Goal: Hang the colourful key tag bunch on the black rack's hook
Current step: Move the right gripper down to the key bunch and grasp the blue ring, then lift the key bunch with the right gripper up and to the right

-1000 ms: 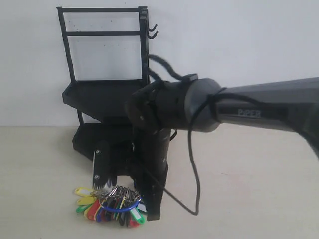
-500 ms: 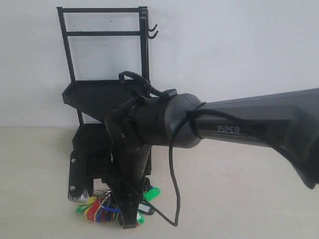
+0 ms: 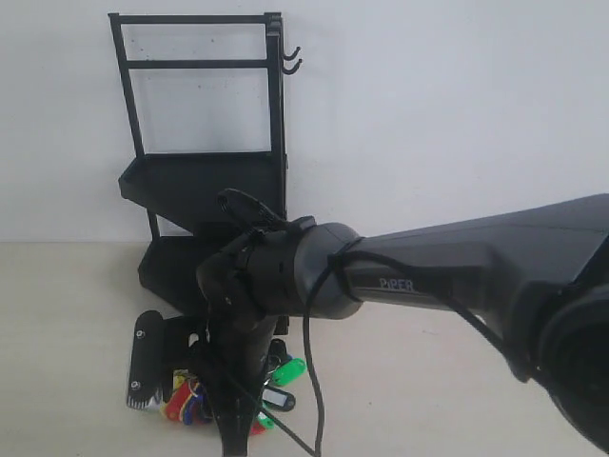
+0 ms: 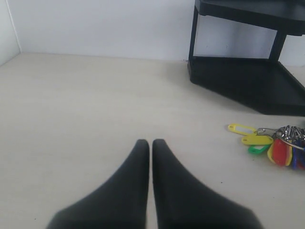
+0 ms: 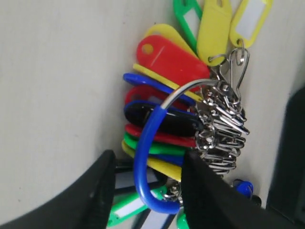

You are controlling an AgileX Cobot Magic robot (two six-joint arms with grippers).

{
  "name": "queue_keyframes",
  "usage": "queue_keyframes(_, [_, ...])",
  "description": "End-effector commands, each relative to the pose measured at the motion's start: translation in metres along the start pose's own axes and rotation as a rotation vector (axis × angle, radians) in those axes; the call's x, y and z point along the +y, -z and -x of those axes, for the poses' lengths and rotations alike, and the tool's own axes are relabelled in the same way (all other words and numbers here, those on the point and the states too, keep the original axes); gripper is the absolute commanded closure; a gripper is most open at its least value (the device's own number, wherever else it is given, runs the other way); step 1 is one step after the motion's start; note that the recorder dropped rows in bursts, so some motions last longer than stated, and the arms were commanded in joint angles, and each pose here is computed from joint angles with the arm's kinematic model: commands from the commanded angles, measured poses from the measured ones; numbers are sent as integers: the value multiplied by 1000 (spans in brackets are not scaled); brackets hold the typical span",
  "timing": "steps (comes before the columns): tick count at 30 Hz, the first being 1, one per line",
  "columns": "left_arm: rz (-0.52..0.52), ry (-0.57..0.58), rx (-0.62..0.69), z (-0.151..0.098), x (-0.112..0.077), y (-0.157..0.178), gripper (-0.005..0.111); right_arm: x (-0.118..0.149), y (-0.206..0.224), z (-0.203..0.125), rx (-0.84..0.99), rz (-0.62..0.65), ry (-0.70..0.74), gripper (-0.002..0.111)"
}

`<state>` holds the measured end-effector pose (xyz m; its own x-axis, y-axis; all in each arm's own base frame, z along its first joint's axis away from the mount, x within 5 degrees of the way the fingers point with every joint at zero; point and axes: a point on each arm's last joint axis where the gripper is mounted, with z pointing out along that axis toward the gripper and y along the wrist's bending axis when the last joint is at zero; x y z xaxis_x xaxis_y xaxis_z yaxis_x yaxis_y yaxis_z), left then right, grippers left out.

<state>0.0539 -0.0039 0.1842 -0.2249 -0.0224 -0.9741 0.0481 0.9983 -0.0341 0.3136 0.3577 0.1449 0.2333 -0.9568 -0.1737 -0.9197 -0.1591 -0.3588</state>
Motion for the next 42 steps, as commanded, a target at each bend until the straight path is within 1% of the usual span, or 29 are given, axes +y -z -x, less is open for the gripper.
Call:
queue_keyframes(1, [2,7,-7,1,0,0,102,-1,-5,3,-17,-17,-29,65])
queue_keyframes(7, [2,7,-7,1,0,0,102,2,-9,1,-7,1,-75,66])
queue_keyframes(9, [2,7,-7,1,0,0,102,2,-9,1,-4,8,-78,76])
queue_keyframes(10, [2,7,-7,1,0,0,102,3,-9,1,0,12,-78,83])
queue_keyframes(11, [2,7,-7,1,0,0,102,3,-8,0,12,24,-78,96])
queue_keyframes(12, [2,7,-7,1,0,0,102,3,-4,0,19,30,-79,106])
queue_keyframes(13, [2,7,-7,1,0,0,102,3,-1,-1,28,38,-82,108])
queue_keyframes(15, [2,7,-7,1,0,0,102,-2,17,2,33,38,-93,108])
queue_keyframes(16, [2,7,-7,1,0,0,102,-13,43,7,3,-2,-123,108])
queue_keyframes(17, [2,7,-7,1,0,0,102,-18,56,9,-20,-28,-146,108])
queue_keyframes(18, [2,7,-7,1,0,0,102,-29,90,14,-83,-93,-214,108])
queue_keyframes(19, [2,7,-7,1,0,0,102,-33,105,16,-115,-123,-247,108])
queue_keyframes(20, [2,7,-7,1,0,0,102,-42,144,18,-195,-197,-303,108])
queue_keyframes(21, [2,7,-7,1,0,0,102,-45,157,18,-229,-223,-329,108])
queue_keyframes(22, [2,7,-7,1,0,0,102,-49,191,18,-326,-291,-408,108])
queue_keyframes(23, [2,7,-7,1,0,0,102,-51,203,17,-365,-314,-450,108])
queue_keyframes(24, [2,7,-7,1,0,0,102,-55,229,13,-453,-354,-556,108])
queue_keyframes(26, [2,7,-7,1,0,0,102,-59,260,2,-557,-375,-746,108])
queue_keyframes(27, [2,7,-7,1,0,0,102,-60,273,-5,-585,-379,-816,108])
queue_keyframes(29, [2,7,-7,1,0,0,102,-62,288,-20,-584,-388,-885,108])
queue_keyframes(31, [2,7,-7,1,0,0,102,-65,297,-35,-565,-408,-918,108])
queue_keyframes(34, [2,7,-7,1,0,0,102,-67,299,-45,-529,-413,-934,108])
queue_keyframes(37, [2,7,-7,1,0,0,102,-67,299,-52,-473,-439,-919,108])
queue_keyframes(41, [2,7,-7,1,0,0,102,-65,312,-63,-394,-518,-890,108])
queue_keyframes(42, [2,7,-7,1,0,0,102,-64,323,-72,-367,-592,-909,108])
